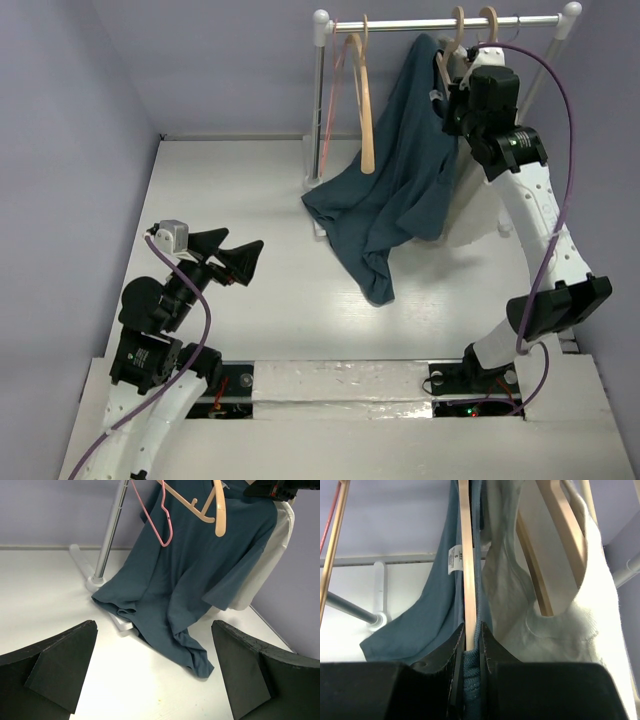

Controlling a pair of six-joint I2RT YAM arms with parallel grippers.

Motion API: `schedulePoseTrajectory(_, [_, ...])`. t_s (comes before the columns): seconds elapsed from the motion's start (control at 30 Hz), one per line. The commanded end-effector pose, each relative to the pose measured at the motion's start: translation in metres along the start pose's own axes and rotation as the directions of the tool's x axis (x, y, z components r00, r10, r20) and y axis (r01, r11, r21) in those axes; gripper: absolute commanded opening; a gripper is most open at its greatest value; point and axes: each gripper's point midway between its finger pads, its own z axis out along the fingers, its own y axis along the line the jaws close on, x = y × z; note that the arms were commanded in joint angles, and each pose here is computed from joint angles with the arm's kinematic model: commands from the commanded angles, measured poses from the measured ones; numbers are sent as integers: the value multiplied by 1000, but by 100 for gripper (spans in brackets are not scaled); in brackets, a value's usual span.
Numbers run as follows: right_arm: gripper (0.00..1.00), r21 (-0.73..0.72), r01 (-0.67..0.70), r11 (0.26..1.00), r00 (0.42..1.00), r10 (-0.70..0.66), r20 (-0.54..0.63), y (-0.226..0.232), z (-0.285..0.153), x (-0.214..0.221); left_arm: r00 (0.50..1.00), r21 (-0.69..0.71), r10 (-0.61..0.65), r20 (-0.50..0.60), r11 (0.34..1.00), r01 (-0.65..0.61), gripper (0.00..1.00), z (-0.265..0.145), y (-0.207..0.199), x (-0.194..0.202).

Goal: Place the t-shirt on the hanger
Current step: Place the hanger at the clothesline.

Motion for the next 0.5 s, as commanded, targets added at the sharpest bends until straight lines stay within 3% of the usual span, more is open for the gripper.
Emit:
schedulePoseTrajectory(0.0, [0, -21, -16, 1000, 991, 18, 134, -1, -13, -36, 1000, 13, 9, 16, 1000, -9, 99, 3, -2, -3])
schedulePoseTrajectory(0.03, [0, -20, -25, 999, 990, 28, 141, -2, -17, -38, 1000, 13, 9, 16, 1000, -9, 99, 3, -2, -3])
schedulePoseTrajectory(0.13, [43, -14, -51, 999, 986, 53, 158, -6, -26, -37, 1000, 11, 9, 24, 1000, -9, 99, 3, -2, -4])
schedulePoseTrajectory(0.17, [69, -21, -70, 997, 976, 73, 205, -9, -41, -49, 999, 9, 9, 35, 1000, -9, 99, 2, -2, -7])
schedulePoseTrajectory(0.27, [100, -20, -108, 994, 964, 110, 243, -17, -62, -49, 999, 3, 2, 43, 1000, -2, 99, 4, -1, -9])
schedulePoseTrajectory(0.37, [100, -57, -164, 985, 939, 174, 297, -24, -100, -45, 999, -6, -8, 41, 1000, 8, 99, 8, -1, -14])
schedulePoseTrajectory(0.4, [100, -93, -193, 977, 909, 214, 359, -31, -135, -53, 999, -9, -8, 45, 1000, 8, 99, 9, -1, -17])
schedulePoseTrajectory(0.43, [100, -101, -220, 970, 917, 241, 319, -30, -131, -23, 999, -18, -5, 47, 1000, 6, 99, 11, -1, -22])
schedulePoseTrajectory(0.47, [100, -135, -233, 963, 899, 266, 349, -30, -142, -21, 998, -28, -4, 56, 1000, 6, 99, 11, -1, -27])
